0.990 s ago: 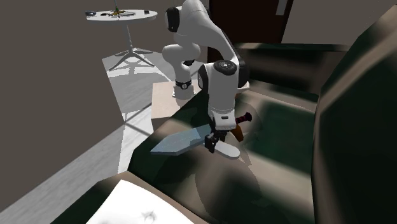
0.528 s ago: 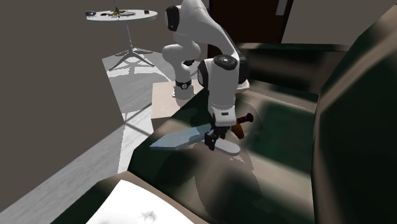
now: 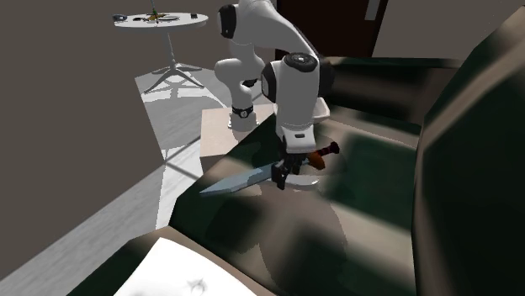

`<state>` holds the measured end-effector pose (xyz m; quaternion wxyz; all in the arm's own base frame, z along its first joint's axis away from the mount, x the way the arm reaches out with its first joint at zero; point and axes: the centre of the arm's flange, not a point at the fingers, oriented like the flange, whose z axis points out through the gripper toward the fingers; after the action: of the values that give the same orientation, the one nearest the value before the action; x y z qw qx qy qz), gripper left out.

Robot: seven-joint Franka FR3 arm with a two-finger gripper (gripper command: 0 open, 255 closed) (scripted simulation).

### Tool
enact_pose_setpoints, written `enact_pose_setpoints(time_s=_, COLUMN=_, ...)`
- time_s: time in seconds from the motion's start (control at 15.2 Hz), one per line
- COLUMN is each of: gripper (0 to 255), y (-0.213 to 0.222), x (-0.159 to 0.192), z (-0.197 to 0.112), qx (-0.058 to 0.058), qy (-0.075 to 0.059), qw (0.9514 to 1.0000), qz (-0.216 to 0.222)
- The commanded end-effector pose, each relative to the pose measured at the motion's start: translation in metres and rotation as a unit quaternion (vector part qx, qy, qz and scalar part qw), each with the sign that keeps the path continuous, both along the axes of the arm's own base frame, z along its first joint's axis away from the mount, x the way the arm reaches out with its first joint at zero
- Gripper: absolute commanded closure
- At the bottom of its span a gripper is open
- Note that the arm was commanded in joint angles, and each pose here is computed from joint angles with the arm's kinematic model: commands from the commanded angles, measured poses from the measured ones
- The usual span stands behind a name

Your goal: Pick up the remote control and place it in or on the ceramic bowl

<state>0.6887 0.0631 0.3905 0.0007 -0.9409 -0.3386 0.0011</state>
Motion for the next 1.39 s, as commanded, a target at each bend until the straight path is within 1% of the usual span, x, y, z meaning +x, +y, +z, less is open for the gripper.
enact_pose_setpoints(time_s=0.0, gripper=255, y=0.0, x=0.0, z=0.012, qx=0.0, qy=0.0, qw=1.0, qz=0.0)
enact_pose_setpoints(time_s=1.32, gripper=255, y=0.0, x=0.0, z=0.117, qx=0.0, qy=0.0, qw=1.0, qz=0.0)
